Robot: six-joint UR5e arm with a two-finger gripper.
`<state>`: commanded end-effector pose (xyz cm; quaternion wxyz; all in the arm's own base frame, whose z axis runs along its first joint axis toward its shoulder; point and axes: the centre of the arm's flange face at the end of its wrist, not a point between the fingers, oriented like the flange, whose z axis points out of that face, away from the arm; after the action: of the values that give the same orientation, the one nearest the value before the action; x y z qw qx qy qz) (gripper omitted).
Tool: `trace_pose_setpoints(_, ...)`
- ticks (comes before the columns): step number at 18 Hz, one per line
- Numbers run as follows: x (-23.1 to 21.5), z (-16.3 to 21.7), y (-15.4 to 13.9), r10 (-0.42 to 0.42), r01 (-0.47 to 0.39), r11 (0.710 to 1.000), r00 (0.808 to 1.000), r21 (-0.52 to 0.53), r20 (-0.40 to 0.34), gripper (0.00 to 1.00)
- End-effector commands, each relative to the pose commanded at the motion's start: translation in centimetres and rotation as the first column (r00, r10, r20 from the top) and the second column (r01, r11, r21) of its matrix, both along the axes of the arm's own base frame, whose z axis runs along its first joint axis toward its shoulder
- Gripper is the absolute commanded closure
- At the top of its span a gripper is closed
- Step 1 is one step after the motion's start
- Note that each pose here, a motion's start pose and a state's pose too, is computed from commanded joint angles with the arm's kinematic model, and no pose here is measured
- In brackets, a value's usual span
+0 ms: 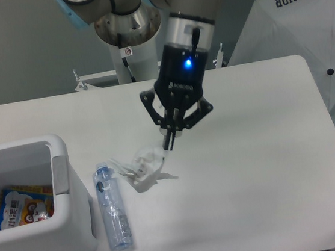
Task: Place the trash in the trash can
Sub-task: 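Lift the wrapper and carry it over the white bin, then open the gripper to drop the wrapper into the bin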
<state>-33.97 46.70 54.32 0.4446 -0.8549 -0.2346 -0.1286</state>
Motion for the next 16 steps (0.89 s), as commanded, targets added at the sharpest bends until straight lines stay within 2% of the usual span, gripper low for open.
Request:
trace_pose_setpoints(2, 1.8, 1.3, 0.1, -0.012, 0.011, 0.999, 0.999, 0.030, 0.029, 1.00)
trace_pose_setpoints(7, 7.0, 1.0, 3.4, -0.121, 0.120, 0.992, 0.992, 0.030, 0.034, 1.00)
trace_pose_setpoints(12, 10.8, 0.0, 6.3, -0.214, 0.213, 0.977, 0.976, 0.018, 0.040, 1.00)
trace_pose_setpoints(14, 12.2, -1.4, 7.7, -0.266, 0.266, 0.964, 0.963, 0.005, 0.034, 1.00)
trace_pose_setpoints(15, 12.8, -1.8, 8.2, -0.287, 0.287, 0.958, 0.958, 0.001, 0.026, 0.98)
trace_pose_setpoints(16, 12.9, -2.2, 8.7, -0.303, 0.303, 0.953, 0.953, -0.003, 0.018, 0.91)
